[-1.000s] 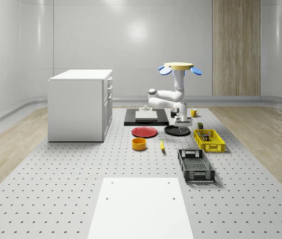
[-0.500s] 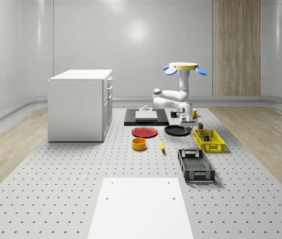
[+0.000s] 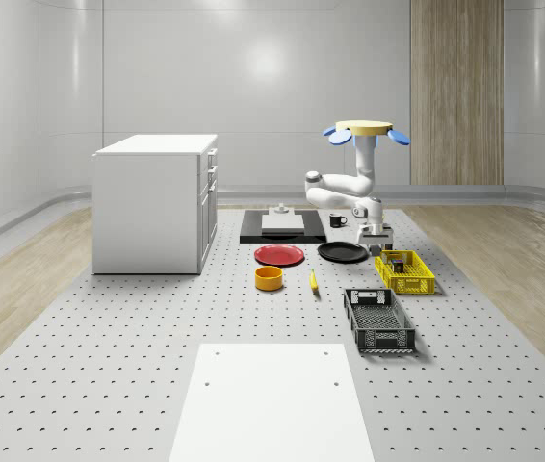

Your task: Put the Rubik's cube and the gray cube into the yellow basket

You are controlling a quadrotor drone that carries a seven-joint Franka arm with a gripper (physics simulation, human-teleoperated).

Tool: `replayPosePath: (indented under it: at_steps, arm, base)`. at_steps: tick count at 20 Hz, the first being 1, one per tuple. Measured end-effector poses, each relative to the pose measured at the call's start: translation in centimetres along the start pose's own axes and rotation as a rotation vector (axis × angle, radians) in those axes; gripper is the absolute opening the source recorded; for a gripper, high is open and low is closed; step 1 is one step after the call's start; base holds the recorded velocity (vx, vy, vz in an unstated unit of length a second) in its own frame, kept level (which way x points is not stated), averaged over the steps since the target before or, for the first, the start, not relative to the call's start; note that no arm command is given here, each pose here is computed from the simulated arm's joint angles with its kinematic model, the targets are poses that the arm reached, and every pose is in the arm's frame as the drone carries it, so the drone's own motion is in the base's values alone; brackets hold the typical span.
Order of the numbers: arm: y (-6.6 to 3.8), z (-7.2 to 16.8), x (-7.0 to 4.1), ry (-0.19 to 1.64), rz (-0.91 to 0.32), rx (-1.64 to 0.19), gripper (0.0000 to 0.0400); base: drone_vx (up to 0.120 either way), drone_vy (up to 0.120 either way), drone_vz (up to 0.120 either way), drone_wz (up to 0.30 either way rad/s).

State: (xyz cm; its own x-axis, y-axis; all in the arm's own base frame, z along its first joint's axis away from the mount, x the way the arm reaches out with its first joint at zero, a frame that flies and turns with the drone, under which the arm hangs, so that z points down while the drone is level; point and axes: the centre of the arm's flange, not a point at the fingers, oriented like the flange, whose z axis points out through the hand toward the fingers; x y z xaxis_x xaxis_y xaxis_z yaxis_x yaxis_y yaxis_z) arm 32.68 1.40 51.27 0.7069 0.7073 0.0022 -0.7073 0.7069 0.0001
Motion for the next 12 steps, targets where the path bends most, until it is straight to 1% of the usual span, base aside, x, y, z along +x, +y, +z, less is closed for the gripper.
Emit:
replayPosePath:
  at_steps: [7, 8, 9, 12]
  arm:
    - [0.00, 0.00, 0.00, 0.000, 0.000, 0.000, 0.0250]
    - [0.00, 0.00, 0.00, 0.000, 0.000, 0.000, 0.0250]
    - [0.00, 0.00, 0.00, 0.000, 0.000, 0.000, 0.0250]
    - [0.00, 0.00, 0.00, 0.000, 0.000, 0.000, 0.0250]
  base:
    - [0.000, 0.120, 0.000, 0.000]
    - [0.000, 0.120, -0.040, 0.000]
    - [0.000, 0.120, -0.120, 0.000]
    - [0.000, 0.120, -0.027, 0.000]
